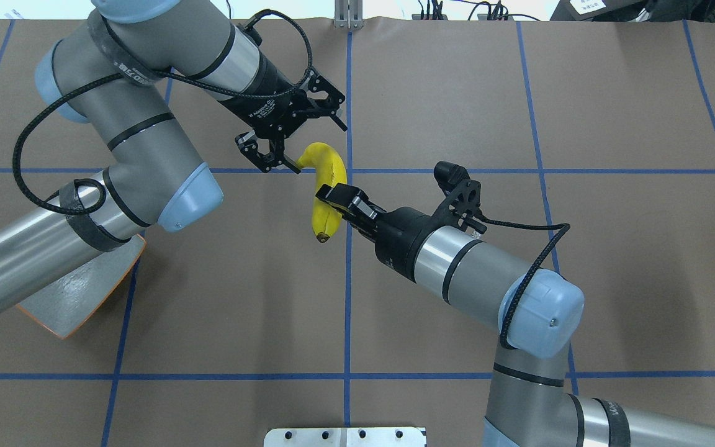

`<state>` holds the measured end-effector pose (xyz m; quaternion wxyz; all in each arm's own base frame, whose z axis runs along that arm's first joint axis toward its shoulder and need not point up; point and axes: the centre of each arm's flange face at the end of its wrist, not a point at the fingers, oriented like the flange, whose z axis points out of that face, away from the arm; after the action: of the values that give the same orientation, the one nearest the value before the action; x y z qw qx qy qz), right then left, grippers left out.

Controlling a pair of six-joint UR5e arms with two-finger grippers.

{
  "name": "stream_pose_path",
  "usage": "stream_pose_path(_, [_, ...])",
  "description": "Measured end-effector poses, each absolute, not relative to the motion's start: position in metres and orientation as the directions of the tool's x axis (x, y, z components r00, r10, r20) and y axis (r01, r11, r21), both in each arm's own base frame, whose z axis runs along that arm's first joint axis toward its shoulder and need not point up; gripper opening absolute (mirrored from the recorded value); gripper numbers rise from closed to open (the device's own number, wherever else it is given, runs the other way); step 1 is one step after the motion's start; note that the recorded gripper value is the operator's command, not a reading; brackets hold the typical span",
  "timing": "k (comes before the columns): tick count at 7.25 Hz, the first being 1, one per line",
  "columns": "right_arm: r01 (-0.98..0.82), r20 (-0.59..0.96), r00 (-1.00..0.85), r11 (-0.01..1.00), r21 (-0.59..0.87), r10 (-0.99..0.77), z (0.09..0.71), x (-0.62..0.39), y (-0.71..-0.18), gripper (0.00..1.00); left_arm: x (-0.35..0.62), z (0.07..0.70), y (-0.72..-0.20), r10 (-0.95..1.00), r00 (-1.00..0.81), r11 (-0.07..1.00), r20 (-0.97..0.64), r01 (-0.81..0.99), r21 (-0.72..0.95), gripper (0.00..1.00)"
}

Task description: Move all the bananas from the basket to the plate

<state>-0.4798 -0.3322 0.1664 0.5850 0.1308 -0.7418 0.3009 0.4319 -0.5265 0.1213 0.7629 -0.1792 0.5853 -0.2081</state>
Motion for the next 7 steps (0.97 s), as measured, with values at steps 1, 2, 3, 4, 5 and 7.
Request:
stream_pose_path(1, [-0.549, 0.946, -0.283, 0.783, -0.294, 0.157, 0.1656, -0.4797, -0.3326, 0.0, 0.435, 0.1206, -0.5235, -0.528, 0.23, 0.849, -0.818, 0.103, -0.519, 0.84])
stream_pose_path(2, [-0.55, 0.946, -0.285, 0.782, -0.295, 0.156, 0.165, -0.4796, -0.3327, 0.0, 0.4366, 0.12, -0.5218, -0.527, 0.23, 0.849, -0.818, 0.099, -0.519, 0.72])
stream_pose_path(3, [-0.549, 0.945, -0.286, 0.782, -0.295, 0.156, 0.1641, -0.4796, -0.3327, 0.0, 0.4375, 0.1196, -0.5206, -0.525, 0.23, 0.85, -0.82, 0.096, -0.518, 0.59])
stream_pose_path(4, [-0.549, 0.945, -0.288, 0.782, -0.296, 0.155, 0.1628, -0.4796, -0.3327, 0.0, 0.4385, 0.1192, -0.5195, -0.523, 0.229, 0.851, -0.821, 0.093, -0.516, 0.17])
stream_pose_path(5, [-0.549, 0.944, -0.29, 0.782, -0.296, 0.154, 0.1616, -0.4796, -0.3328, 0.0, 0.4392, 0.119, -0.5188, -0.522, 0.229, 0.852, -0.822, 0.092, -0.515, 0.0])
stream_pose_path(7, [-0.549, 0.945, -0.29, 0.783, -0.293, 0.151, 0.1616, -0.4795, -0.3327, 1.0, 0.4397, 0.1189, -0.518, -0.52, 0.229, 0.853, -0.823, 0.09, -0.514, 0.0])
